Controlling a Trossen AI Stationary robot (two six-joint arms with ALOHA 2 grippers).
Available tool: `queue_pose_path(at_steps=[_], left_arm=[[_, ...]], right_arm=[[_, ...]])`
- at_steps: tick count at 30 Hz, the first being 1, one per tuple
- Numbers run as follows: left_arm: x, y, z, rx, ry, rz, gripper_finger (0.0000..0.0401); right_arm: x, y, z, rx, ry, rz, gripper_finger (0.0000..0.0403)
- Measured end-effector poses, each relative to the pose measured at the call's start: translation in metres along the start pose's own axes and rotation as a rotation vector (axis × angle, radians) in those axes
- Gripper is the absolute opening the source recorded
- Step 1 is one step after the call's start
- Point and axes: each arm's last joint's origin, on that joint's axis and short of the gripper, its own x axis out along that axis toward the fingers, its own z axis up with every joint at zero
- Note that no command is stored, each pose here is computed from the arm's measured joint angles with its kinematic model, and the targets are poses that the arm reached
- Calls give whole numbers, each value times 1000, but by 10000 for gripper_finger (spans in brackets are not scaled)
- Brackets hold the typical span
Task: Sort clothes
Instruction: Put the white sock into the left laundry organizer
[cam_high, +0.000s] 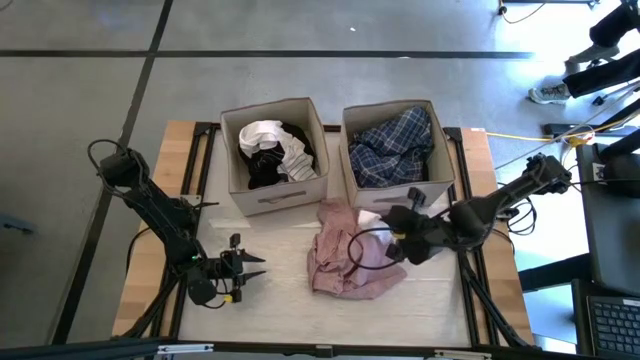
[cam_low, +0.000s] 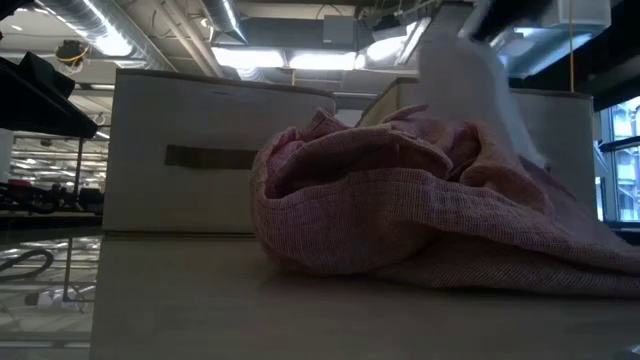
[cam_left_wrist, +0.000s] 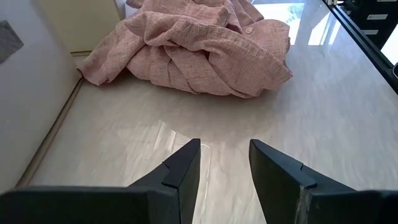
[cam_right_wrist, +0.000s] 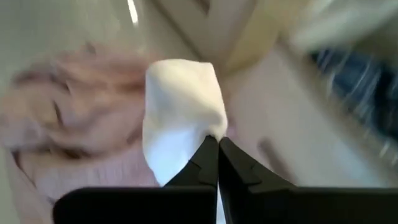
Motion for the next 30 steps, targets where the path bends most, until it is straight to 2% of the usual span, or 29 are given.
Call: queue_pose_path(at_steps=[6,12,23,30], left_arm=[[0,0,0,0,0,0,127],[0,0,0,0,0,0,127],[0,0,0,2,1,-1,127],[0,0,0,2,1,-2,127]], right_arm=[[-17,2,33,-49,-212,-5,2],[-14,-1,62,-71,-382,8,2],[21,-17,111,-141,-612,-10,2],[46,-36,140,-138,-806,-59,3]])
